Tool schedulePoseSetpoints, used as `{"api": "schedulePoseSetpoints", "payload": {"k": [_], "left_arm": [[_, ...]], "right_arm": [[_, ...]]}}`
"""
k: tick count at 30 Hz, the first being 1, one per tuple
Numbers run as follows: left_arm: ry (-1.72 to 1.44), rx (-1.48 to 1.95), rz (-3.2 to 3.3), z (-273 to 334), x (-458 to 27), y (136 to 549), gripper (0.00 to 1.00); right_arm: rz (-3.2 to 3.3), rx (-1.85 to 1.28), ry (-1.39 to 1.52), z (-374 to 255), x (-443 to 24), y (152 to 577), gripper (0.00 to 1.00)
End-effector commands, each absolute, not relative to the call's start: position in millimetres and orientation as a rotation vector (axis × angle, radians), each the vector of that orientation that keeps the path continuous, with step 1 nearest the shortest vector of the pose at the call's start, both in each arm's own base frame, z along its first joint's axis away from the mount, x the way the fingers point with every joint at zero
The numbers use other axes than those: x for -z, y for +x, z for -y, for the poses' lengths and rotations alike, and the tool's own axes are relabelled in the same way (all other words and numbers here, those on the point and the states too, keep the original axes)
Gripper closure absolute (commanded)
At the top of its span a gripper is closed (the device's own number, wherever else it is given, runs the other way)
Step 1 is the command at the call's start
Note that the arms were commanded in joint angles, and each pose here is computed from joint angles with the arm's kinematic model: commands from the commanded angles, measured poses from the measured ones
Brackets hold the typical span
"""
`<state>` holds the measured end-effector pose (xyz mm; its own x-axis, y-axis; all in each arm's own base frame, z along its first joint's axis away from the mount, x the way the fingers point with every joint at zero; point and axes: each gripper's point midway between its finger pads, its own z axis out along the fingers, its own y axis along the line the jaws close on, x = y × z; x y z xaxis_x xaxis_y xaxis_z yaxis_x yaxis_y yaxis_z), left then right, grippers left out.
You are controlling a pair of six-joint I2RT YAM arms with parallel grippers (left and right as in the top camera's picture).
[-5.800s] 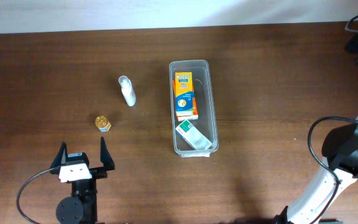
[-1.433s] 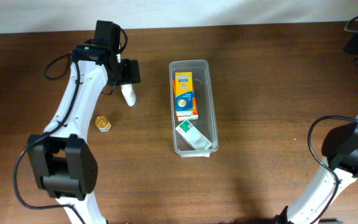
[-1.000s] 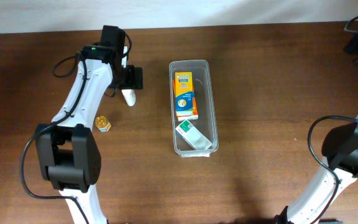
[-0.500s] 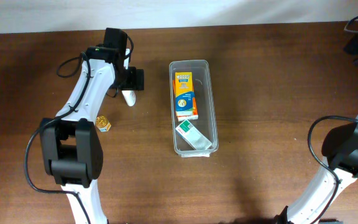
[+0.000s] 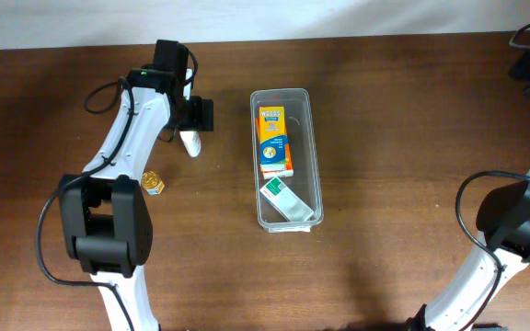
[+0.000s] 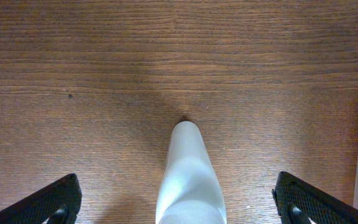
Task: Pack container
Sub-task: 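Lower the left gripper around the spray bottle and close on it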
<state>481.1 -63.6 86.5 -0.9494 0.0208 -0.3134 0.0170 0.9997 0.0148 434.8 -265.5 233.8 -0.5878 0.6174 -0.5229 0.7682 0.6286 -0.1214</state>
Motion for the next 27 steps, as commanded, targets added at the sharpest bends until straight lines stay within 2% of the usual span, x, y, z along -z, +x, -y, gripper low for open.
{"api": "schedulePoseSetpoints", "payload": {"k": [1, 6, 7, 8, 9, 10, 27], "left_arm": [[0.063, 0.017, -2.818, 71.0, -88.4, 483.5, 0.01], [0.066, 0.030, -2.819, 72.7, -88.2, 483.3, 0.02], [0.066, 0.030, -2.819, 72.7, -88.2, 483.2, 0.07], [0.066, 0.030, -2.819, 72.7, -88.2, 483.2, 0.17], [0.066, 0.030, -2.819, 72.7, -88.0, 483.2, 0.23], [0.066, 0.030, -2.820, 72.7, -87.9, 483.1, 0.24], [0.067, 0.025, -2.849, 71.7, -85.1, 476.7, 0.24]], "right_arm": [[-2.425, 0.498, 1.104, 270.2, -229.1, 432.1, 0.02], [-2.425, 0.498, 1.104, 270.2, -229.1, 432.1, 0.02], [-2.425, 0.498, 1.104, 270.2, -229.1, 432.1, 0.02], [-2.425, 0.498, 1.104, 270.2, -229.1, 432.1, 0.02], [-2.425, 0.498, 1.104, 270.2, -229.1, 432.1, 0.02], [-2.425, 0.499, 1.104, 270.2, -228.9, 432.2, 0.02], [-2.425, 0.498, 1.104, 270.2, -229.1, 432.1, 0.02]]}}
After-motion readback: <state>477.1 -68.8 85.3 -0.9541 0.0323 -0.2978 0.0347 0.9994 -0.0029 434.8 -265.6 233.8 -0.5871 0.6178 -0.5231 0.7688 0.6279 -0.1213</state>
